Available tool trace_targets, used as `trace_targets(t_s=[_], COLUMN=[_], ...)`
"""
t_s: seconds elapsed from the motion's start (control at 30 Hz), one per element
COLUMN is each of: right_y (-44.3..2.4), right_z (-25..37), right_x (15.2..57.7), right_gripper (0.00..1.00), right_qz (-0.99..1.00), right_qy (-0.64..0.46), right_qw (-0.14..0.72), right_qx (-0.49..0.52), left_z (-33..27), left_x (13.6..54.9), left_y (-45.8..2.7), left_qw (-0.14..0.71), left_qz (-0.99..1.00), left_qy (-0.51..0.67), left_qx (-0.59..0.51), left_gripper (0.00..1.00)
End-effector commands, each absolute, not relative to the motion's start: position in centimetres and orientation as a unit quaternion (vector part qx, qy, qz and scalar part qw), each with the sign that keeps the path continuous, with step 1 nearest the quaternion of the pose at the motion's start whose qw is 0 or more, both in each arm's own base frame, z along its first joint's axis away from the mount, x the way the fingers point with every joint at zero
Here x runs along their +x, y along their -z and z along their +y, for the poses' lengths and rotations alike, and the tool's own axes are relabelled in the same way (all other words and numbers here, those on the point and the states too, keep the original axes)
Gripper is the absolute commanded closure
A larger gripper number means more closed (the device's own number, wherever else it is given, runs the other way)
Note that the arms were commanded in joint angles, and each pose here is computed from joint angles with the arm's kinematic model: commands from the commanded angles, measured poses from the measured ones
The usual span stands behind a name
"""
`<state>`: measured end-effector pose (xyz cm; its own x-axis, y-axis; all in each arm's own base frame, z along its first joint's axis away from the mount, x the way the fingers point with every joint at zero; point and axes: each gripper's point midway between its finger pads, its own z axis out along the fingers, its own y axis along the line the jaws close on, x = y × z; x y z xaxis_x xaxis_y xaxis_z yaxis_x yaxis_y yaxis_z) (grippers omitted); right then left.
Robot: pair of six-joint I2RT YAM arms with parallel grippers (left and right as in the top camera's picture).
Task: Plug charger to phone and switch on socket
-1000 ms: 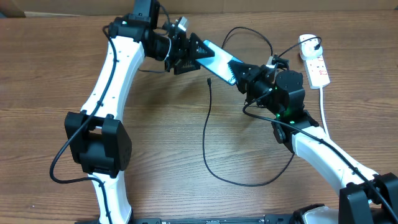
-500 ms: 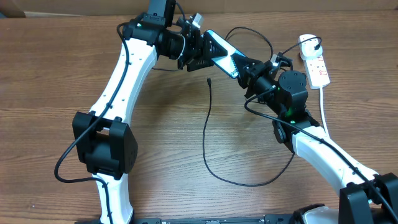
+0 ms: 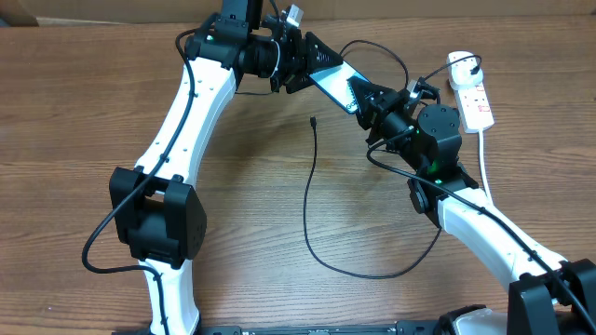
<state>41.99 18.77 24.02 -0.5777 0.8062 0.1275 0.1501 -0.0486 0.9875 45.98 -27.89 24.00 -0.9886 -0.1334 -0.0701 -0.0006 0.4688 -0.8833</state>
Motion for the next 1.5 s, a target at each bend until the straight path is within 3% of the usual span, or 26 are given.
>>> trace_targets(t_s=[0.0,0.33,0.67,1.23,1.47], right_y=[-25.8,-24.9,-24.4,-24.4,-24.3], right_z=[21.6,24.2,26.0,26.2,26.1], right_x=[40.9,39.3,37.9,37.8,38.0], right_gripper=[0.96,0.96,0.96,0.96,0.95], right_qz=[0.648,0.671,0.689,0.69,0.689], right_qy=[-0.644,-0.639,-0.637,-0.637,-0.636], right_qw=[0.24,0.22,0.197,0.197,0.201], right_qx=[0.328,0.305,0.284,0.281,0.285], left_z=[-28.1,-29.1,-29.8,-31.0,-30.9], left_x=[46.4,47.2,48.0,45.8,45.8], left_y=[-25.6,-26.7,-28.2,-30.2,-30.2], left_qw=[0.091,0.108,0.119,0.052,0.047], left_qz=[0.855,0.844,0.827,0.797,0.797], left_qy=[0.509,0.522,0.547,0.601,0.601], left_qx=[-0.045,-0.051,-0.056,-0.032,-0.039], left_gripper=[0.48,0.61,0.62,0.95,0.96])
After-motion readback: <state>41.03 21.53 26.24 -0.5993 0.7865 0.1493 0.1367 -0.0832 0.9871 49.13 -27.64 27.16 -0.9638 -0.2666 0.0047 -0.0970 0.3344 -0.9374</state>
